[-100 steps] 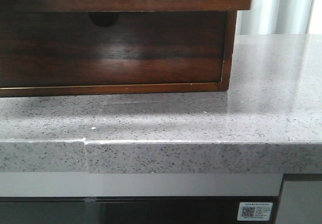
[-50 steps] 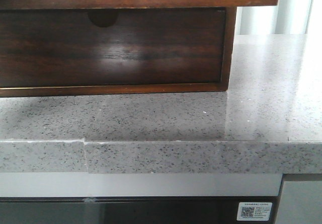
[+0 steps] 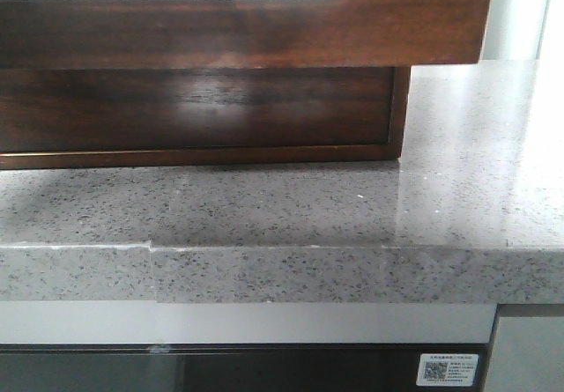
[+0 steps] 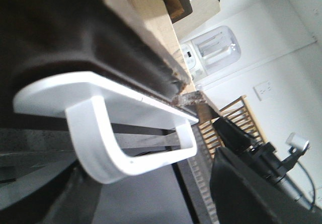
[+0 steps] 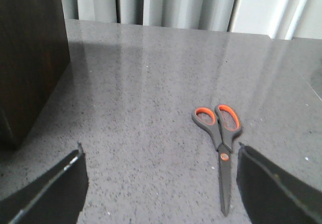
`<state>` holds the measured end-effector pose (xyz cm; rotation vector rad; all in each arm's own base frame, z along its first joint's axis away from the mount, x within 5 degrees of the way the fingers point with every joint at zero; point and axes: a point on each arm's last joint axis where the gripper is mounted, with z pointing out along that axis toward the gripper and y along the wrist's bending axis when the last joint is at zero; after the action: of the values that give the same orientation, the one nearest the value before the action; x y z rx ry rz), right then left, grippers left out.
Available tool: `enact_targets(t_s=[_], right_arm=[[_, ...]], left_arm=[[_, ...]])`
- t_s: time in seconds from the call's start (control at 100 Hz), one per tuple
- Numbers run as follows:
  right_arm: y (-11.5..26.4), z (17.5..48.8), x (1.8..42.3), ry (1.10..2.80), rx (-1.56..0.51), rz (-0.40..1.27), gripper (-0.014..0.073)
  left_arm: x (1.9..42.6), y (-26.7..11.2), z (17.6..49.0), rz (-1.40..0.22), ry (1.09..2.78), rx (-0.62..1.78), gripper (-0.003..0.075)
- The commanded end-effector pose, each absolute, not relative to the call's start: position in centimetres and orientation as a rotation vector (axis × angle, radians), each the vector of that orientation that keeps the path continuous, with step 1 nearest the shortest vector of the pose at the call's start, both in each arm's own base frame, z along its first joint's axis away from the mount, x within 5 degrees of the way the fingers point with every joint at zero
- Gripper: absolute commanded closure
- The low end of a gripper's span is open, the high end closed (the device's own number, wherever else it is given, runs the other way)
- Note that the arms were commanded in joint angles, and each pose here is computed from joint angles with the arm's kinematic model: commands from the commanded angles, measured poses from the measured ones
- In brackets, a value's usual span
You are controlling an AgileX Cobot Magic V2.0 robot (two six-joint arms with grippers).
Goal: Put scissors in drawer with both arms
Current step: 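Lower the open right gripper over the grey-orange scissors and grasp them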
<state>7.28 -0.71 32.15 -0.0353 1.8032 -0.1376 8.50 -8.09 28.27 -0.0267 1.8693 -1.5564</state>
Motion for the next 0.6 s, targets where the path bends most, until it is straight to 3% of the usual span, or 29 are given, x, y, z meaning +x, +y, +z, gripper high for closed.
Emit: enact_targets(t_s=[0.0, 0.36, 0.59], right_arm=[[-0.9, 33.9, 7.4, 1.777, -0.040, -0.168, 0.0049], [-1.3, 36.1, 9.2, 1.986, 0.061, -0.164, 0.0049], [-2.3, 36.1, 11.5, 2.124, 0.176, -0.253, 0.0049]], left_arm=[[8.3, -8.2, 29.7, -1.576, 1.823, 0.037, 0.0283], [7.6, -7.5, 30.7, -1.187, 2.079, 0.207, 0.0283], [4.8, -4.6, 33.6, -0.613, 2.118, 0.256, 0.0283]])
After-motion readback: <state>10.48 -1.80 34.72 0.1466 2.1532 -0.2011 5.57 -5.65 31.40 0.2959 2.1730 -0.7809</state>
